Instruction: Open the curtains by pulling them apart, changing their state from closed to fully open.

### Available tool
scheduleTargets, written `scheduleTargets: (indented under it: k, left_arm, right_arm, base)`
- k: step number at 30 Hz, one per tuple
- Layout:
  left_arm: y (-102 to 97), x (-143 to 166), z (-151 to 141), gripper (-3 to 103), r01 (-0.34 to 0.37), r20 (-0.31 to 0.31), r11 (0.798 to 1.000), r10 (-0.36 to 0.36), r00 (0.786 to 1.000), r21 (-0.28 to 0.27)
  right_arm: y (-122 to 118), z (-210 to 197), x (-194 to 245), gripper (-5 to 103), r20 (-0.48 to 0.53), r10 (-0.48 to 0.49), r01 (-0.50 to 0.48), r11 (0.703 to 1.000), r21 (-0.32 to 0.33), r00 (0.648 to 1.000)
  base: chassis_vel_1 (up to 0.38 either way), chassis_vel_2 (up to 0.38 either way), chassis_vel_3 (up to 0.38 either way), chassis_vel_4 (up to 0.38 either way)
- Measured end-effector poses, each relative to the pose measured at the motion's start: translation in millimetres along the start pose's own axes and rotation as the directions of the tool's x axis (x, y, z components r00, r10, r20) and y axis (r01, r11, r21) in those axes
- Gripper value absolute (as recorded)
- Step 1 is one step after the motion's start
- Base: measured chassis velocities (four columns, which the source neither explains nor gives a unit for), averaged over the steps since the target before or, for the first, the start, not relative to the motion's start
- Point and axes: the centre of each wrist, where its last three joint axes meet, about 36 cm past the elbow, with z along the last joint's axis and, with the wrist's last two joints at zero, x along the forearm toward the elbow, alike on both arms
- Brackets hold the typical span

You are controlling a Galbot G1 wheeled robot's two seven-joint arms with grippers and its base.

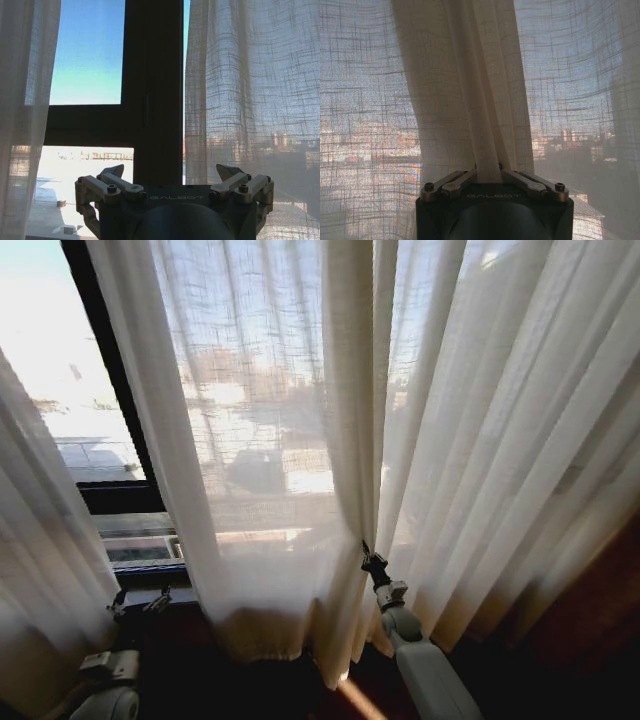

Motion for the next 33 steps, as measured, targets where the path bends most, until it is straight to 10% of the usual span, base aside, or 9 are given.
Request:
scheduleTargets:
  k: [33]
  left_arm:
    - [0.0, 0.0, 0.0, 100, 0.0, 0.0, 1.0, 0.0, 1.0, 0.0]
  right_arm:
    - [-6.9, 4.6, 3.0, 0, -0.002, -0.006, 0.006, 1.0, 0.001, 1.0]
  base:
    - [-0.355, -0.352, 0.36, 0.354]
